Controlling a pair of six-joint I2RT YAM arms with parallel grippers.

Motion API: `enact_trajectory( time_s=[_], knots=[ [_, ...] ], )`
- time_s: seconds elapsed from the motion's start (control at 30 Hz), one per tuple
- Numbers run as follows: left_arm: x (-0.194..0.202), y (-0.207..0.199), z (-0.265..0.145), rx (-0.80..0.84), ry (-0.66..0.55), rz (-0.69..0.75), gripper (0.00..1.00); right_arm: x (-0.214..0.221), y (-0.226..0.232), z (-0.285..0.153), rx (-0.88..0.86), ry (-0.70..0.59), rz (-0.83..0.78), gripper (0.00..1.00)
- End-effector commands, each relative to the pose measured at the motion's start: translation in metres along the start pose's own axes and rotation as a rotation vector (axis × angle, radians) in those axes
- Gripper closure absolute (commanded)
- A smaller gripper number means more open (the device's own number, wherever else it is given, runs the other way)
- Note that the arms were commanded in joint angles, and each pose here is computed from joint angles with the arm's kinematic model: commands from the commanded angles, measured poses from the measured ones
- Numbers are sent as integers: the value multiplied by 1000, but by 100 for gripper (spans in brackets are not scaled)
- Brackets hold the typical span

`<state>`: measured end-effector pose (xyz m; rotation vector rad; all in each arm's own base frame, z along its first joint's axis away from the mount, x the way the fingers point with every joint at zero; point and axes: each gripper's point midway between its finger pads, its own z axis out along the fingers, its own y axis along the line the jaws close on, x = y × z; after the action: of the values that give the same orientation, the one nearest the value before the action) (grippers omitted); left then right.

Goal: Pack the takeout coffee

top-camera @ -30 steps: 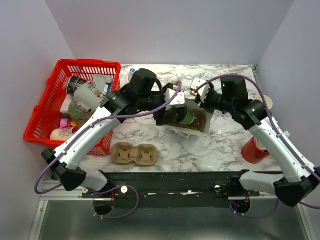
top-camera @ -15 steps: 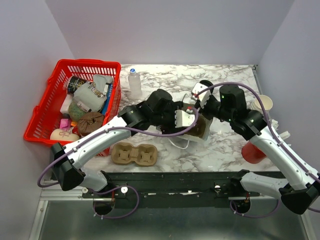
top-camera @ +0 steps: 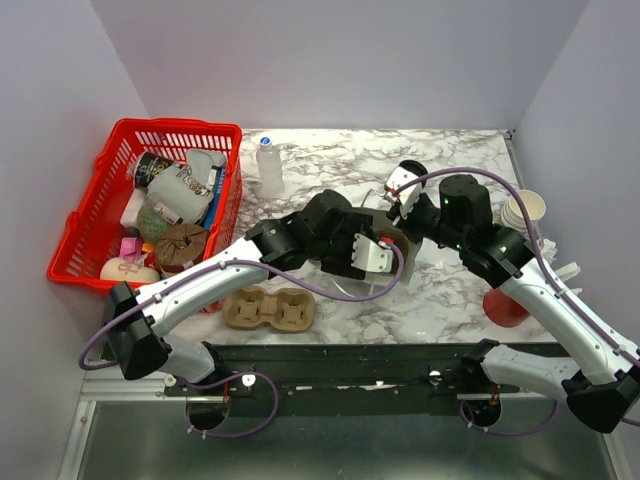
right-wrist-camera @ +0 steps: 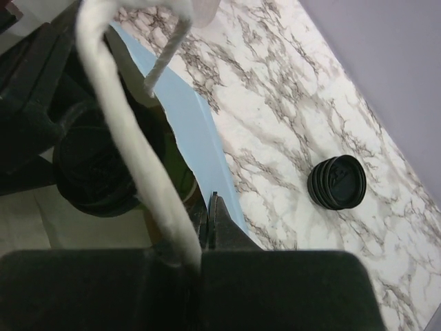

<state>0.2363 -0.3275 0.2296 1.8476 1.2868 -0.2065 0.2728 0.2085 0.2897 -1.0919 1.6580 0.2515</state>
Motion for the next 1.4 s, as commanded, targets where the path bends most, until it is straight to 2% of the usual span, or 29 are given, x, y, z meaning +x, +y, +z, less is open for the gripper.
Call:
enact_trajectory(
  time_s=[0.0, 0.23, 0.47, 0.97, 1.37],
  knots=[
    [13, 12, 3, -51, 89, 138, 100, -16, 1, 0, 14, -39, 33, 99],
    [18, 11, 1, -7, 157, 254, 100, -23, -4, 9, 42, -32, 90, 100],
    [24, -11, 0, 150, 214, 212, 100, -40, -14, 15, 89, -84, 96, 99],
    [51, 8, 4, -51, 388, 97, 100, -48, 8, 6, 37, -95, 29, 99],
    [73, -10, -5, -22, 443, 4, 100, -44, 19, 9, -4, -95, 26, 99]
  ],
)
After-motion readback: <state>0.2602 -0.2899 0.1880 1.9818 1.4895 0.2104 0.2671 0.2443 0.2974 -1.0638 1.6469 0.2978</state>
